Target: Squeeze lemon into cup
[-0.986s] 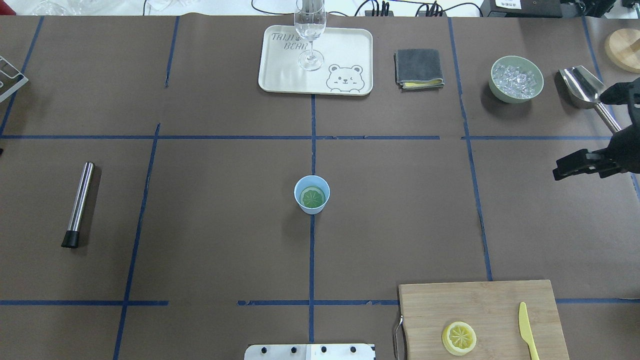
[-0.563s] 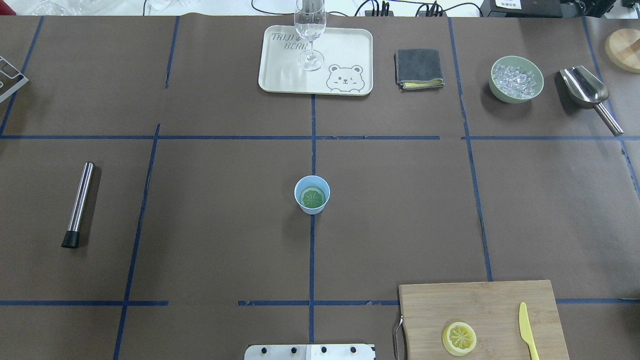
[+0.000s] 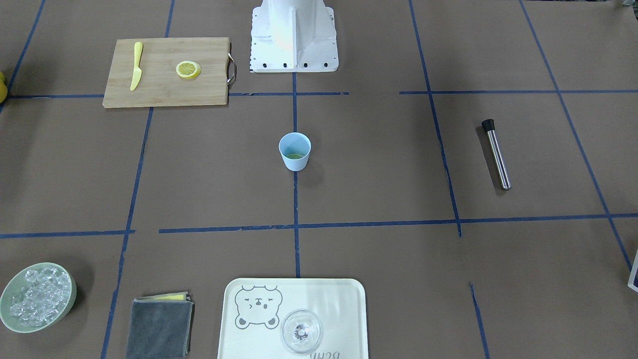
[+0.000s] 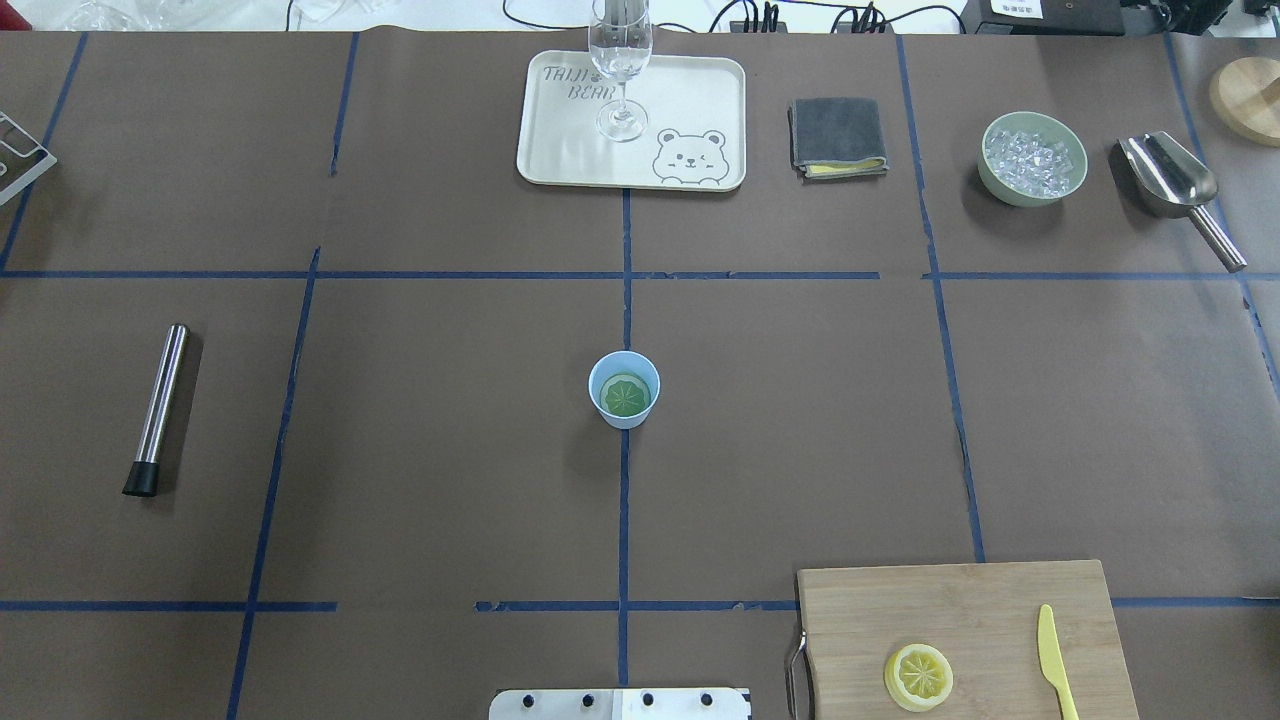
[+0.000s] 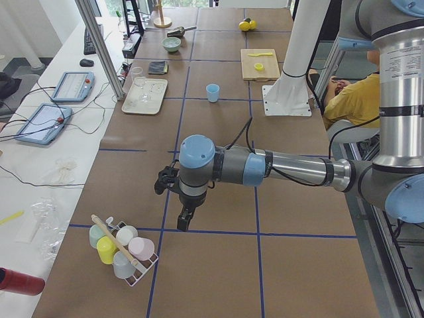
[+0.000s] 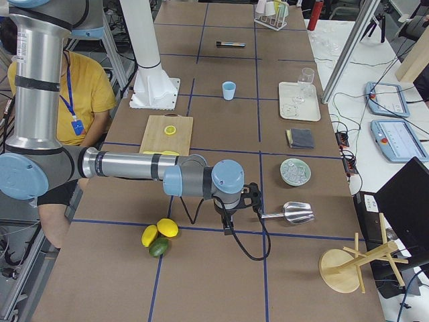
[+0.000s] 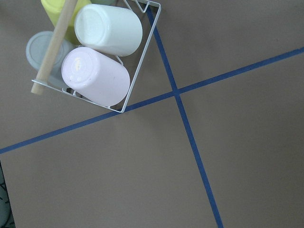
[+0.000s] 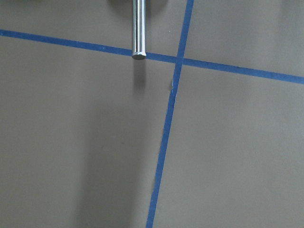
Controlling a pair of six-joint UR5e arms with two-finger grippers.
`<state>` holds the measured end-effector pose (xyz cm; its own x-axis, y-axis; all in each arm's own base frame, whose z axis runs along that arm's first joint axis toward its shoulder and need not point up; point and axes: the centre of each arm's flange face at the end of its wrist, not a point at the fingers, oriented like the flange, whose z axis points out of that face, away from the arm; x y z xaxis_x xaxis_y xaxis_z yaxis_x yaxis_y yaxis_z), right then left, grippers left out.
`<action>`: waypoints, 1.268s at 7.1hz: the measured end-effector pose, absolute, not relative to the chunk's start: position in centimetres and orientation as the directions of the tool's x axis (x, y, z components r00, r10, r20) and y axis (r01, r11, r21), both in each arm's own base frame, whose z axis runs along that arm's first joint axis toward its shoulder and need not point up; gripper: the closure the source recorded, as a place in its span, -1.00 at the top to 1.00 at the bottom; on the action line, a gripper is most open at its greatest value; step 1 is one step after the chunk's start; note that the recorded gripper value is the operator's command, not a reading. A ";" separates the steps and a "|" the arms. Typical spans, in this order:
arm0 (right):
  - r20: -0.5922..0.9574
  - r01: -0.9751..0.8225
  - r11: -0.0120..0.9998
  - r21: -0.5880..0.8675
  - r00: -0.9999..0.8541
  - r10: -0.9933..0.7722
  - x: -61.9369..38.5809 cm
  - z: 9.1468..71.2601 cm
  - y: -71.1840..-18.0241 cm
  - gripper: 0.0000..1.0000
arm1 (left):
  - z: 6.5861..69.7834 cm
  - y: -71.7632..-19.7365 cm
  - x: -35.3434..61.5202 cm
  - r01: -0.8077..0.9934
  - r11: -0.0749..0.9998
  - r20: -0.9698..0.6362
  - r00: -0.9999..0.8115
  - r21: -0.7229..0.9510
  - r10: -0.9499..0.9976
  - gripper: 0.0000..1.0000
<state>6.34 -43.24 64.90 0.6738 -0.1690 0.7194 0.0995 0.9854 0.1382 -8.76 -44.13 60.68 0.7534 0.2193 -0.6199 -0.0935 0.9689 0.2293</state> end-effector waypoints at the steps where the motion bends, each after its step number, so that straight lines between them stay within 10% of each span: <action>1: 0.707 0.107 0.984 0.139 0.685 -0.174 6.1 64.5 -43.6 1.00 | 61.1 -44.4 -7.6 -0.071 0.979 -0.651 0.737 0.191 0.181 1.00; 9: 0.695 0.132 0.985 0.110 0.698 -0.171 5.3 65.2 -43.0 1.00 | 61.6 -46.2 -5.2 -0.032 0.989 -0.679 0.724 0.145 0.123 1.00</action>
